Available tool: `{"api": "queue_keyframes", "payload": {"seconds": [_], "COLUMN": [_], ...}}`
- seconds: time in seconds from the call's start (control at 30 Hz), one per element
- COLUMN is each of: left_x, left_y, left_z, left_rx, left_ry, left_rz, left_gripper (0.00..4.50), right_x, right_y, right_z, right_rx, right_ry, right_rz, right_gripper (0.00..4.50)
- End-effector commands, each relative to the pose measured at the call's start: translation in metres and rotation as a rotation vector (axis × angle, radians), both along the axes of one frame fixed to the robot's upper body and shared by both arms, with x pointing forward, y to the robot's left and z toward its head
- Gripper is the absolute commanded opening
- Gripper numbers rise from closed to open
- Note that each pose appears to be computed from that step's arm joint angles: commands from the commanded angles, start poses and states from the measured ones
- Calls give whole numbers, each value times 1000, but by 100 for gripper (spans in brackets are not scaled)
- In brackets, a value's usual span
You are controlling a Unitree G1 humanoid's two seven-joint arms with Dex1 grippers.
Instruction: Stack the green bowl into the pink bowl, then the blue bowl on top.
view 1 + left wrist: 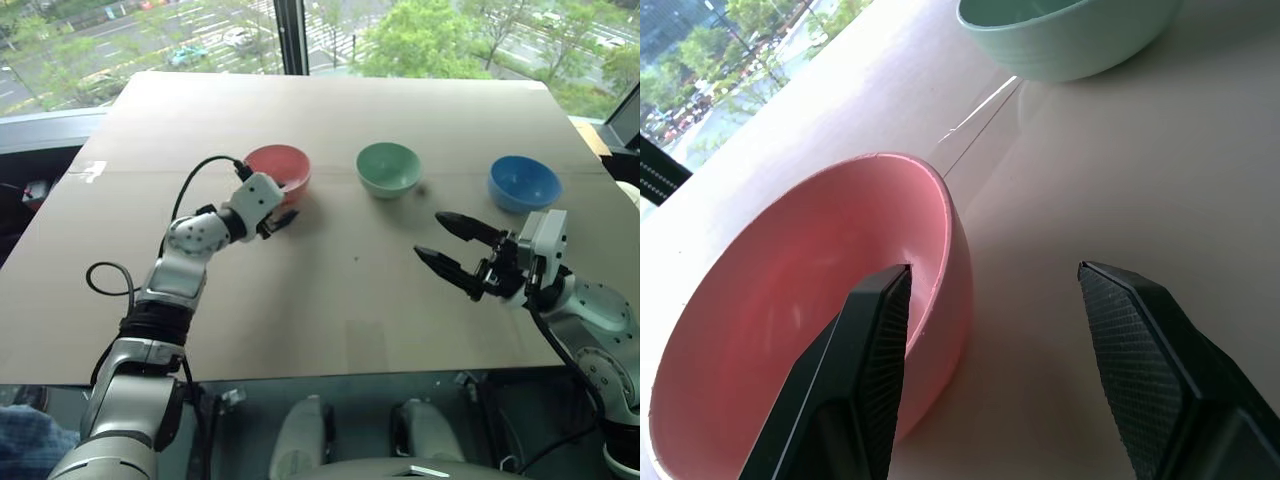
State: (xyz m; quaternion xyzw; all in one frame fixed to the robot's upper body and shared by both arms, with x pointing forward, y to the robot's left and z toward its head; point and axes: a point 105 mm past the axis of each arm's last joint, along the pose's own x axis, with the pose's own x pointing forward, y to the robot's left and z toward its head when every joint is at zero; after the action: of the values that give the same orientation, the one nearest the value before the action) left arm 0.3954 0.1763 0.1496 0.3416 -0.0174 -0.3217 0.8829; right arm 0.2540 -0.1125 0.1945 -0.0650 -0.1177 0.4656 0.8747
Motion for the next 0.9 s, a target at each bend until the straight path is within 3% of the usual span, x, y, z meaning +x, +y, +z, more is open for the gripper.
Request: {"api": "queue_keyframes", "payload": {"seconds": [0.03, 0.33, 0.53, 0.63, 0.73, 0.9], "left_x": [8, 34, 44, 47, 49, 50], "left_y": [-4, 6, 24, 30, 29, 22], "left_z": [5, 6, -12, -14, -11, -9], "left_rx": [62, 121, 264, 260, 262, 269], "left_ry": [-61, -74, 26, 85, 90, 77], "left_rz": [-34, 44, 112, 137, 134, 114], "left_gripper": [283, 283, 283, 283, 207, 15], "right_x": [-2, 0, 3, 4, 3, 3], "right_y": [1, -4, -7, -9, -11, -12], "right_z": [12, 7, 8, 9, 8, 7], "right_rx": [1, -7, -9, 2, 0, -9], "right_ry": [-64, -65, -78, -77, -73, -72], "right_rz": [-10, -61, -80, -86, -89, -96], "right_gripper": [306, 306, 306, 306, 306, 306]}}
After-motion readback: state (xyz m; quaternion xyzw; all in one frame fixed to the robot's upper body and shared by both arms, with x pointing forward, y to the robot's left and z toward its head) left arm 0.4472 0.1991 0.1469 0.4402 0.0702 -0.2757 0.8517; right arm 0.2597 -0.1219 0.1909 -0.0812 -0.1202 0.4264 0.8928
